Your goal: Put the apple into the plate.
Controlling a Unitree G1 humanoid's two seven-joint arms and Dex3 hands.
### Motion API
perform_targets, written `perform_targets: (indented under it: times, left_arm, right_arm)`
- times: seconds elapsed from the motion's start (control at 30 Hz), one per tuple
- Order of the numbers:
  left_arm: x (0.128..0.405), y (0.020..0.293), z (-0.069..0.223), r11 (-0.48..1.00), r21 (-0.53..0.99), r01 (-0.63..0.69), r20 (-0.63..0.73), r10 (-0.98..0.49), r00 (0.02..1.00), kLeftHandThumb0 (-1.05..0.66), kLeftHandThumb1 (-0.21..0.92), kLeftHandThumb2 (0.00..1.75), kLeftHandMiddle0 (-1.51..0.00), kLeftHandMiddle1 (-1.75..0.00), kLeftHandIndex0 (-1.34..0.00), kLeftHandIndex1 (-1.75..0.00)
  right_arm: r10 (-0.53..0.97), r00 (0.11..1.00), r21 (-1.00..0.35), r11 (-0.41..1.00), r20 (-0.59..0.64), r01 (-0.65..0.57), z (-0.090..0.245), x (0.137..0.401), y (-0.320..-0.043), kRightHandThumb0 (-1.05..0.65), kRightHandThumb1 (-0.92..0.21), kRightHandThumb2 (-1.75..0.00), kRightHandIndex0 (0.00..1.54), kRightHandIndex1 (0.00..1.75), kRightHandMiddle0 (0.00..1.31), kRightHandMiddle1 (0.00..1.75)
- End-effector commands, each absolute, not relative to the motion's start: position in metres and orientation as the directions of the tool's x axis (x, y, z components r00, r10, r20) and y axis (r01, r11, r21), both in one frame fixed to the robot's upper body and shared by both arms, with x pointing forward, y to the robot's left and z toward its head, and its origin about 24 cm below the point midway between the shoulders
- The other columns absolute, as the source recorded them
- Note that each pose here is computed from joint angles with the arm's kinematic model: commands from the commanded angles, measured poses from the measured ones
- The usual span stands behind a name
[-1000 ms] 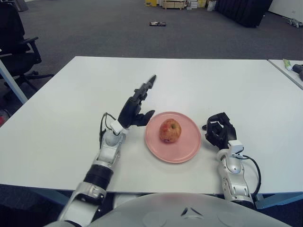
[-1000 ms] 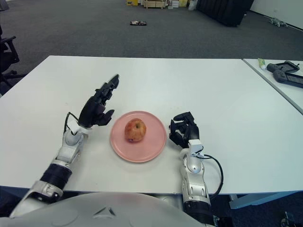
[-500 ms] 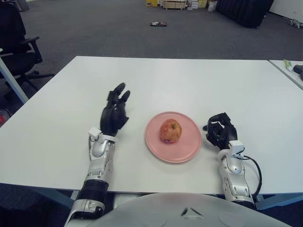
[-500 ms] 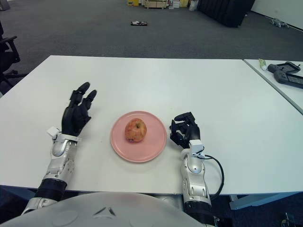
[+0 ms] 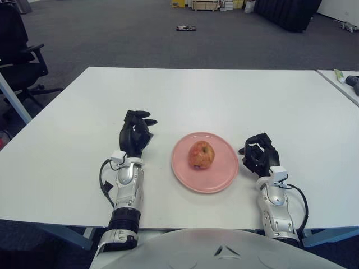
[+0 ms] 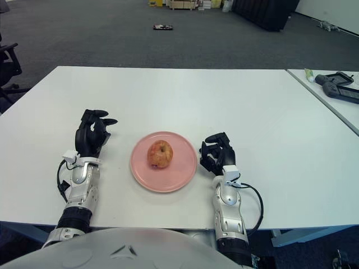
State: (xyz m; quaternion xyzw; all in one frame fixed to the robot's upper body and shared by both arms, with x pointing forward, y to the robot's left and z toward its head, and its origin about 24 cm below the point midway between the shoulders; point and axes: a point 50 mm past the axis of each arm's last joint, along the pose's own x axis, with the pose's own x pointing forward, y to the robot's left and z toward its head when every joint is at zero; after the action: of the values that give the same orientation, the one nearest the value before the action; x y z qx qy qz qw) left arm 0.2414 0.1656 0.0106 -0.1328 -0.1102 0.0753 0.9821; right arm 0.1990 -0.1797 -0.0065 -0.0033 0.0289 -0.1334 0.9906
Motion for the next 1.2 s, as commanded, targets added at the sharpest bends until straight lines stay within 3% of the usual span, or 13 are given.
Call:
perform_targets:
  times: [0.0,0.7,0.93,1.17]
  left_arm:
    - [0.242,0.167,0.010,0.954,-0.277,-0.118,0.188,0.174,0.967,-0.39,0.72,0.82,-0.65,-1.75,-0.33,-1.75]
    - [0.238,0.169,-0.008,0.992,-0.002,-0.130,0.101,0.130,0.986,-0.39,0.66,0.88,-0.86,-1.75,-0.35,-1.75]
    - [0.238,0.168,-0.011,0.992,0.032,-0.122,0.098,0.118,0.988,-0.40,0.62,0.95,-0.94,-1.75,-0.39,-1.75]
    - [0.239,0.164,-0.015,0.993,0.047,-0.112,0.083,0.107,0.991,-0.40,0.60,0.96,-0.93,-1.75,-0.40,-1.75]
  right_arm:
    - [-0.269,0.961,-0.020,0.963,-0.057,0.268,-0.005,0.200,-0.180,-0.38,-0.68,-0.86,0.59,1.40,0.34,1.75]
    - [-0.290,0.955,-0.001,0.957,-0.059,0.290,-0.005,0.201,-0.179,-0.38,-0.69,-0.84,0.59,1.38,0.33,1.75]
    - [-0.304,0.950,0.006,0.952,-0.072,0.306,-0.006,0.201,-0.179,-0.38,-0.70,-0.84,0.58,1.38,0.33,1.75]
    - [-0.313,0.946,0.015,0.949,-0.079,0.315,-0.007,0.201,-0.179,-0.38,-0.70,-0.84,0.55,1.41,0.33,1.75]
